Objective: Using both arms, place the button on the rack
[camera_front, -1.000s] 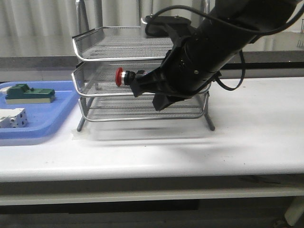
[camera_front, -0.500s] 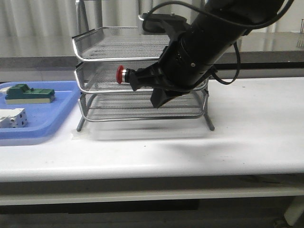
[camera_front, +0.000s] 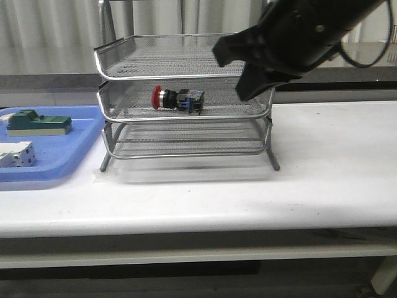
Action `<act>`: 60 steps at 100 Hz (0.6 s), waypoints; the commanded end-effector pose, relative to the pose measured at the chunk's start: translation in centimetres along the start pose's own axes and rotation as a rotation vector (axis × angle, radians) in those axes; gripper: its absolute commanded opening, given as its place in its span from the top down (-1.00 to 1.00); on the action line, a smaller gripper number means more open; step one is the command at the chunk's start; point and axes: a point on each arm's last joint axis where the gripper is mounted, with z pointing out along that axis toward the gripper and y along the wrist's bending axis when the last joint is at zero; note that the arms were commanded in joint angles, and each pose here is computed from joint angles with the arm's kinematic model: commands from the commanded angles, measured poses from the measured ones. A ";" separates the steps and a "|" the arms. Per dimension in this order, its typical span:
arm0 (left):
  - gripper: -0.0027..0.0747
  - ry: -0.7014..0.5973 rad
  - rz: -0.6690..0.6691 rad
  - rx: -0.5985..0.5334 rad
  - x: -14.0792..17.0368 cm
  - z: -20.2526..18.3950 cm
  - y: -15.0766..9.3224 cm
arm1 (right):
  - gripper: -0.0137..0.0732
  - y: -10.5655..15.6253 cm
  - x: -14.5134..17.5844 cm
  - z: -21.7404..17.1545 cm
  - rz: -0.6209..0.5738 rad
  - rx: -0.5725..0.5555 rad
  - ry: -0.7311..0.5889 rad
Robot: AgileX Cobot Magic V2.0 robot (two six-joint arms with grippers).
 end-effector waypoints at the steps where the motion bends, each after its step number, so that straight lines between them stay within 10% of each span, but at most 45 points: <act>1: 0.92 -0.101 -0.019 -0.023 -1.6 -0.1 0.3 | 0.82 -1.4 -1.2 -3.7 0.016 0.063 -0.153; 60: 0.92 -0.101 -0.019 -0.023 -1.6 -0.1 0.3 | 0.82 -2.4 5.1 -16.0 0.073 0.195 -0.419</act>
